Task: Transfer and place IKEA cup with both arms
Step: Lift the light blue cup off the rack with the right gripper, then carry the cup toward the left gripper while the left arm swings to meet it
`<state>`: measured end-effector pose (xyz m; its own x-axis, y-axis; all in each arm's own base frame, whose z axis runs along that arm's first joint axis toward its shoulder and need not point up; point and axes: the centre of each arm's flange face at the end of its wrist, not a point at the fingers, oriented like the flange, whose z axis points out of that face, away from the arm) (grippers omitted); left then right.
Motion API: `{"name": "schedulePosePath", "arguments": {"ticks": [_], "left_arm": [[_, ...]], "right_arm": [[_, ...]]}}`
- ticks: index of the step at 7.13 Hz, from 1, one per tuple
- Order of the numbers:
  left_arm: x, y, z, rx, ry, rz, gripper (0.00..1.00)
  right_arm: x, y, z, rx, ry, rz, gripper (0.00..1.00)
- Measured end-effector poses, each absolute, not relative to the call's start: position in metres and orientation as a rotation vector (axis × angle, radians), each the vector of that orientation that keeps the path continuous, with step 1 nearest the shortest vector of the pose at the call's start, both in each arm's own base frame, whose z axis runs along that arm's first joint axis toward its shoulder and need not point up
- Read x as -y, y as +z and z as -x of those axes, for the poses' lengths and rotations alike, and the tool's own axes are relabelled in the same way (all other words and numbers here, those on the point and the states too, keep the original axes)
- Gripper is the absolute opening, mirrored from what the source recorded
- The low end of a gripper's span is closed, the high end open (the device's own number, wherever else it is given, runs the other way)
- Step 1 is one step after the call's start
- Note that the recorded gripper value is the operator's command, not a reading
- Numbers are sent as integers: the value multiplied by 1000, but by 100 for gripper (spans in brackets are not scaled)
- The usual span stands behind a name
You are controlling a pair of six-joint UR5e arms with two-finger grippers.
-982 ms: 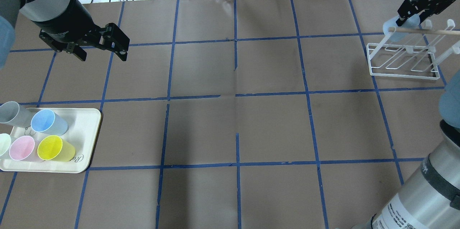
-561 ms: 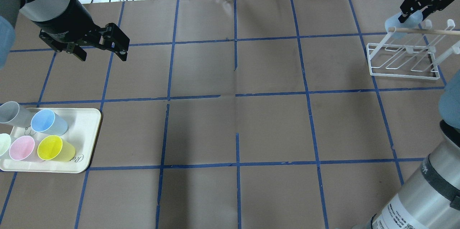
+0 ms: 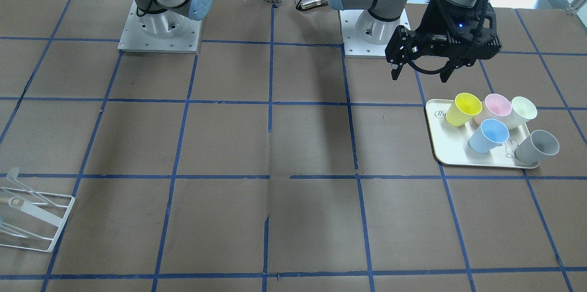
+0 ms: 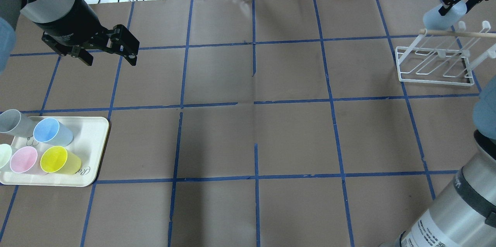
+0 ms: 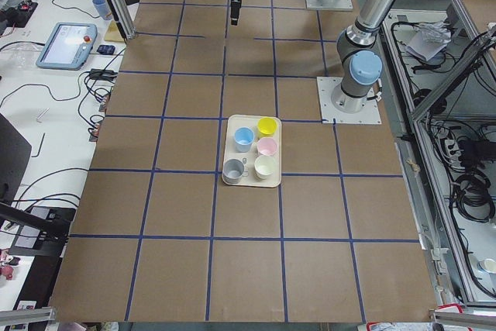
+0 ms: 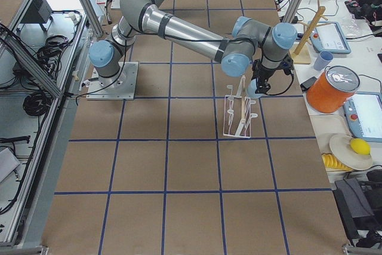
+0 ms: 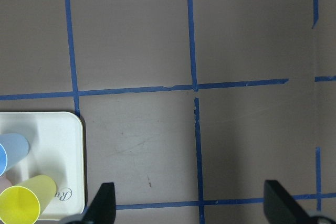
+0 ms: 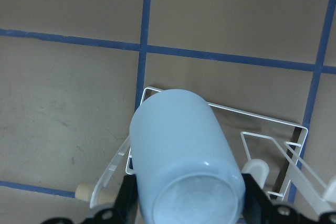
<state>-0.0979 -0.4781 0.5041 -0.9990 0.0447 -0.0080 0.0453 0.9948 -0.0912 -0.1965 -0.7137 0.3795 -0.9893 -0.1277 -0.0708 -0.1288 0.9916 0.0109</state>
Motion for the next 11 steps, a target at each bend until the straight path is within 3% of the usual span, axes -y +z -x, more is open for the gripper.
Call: {"name": "schedulePosePath", "arguments": {"ticks": [6,11], "left_arm": [[478,505,100,-3153,-150,-70,100],[477,517,84,-3378,-215,56,100]], "right_arm": [[698,449,185,-3036,111,204,44],[694,480,27,-2580,162,141,41]]}}
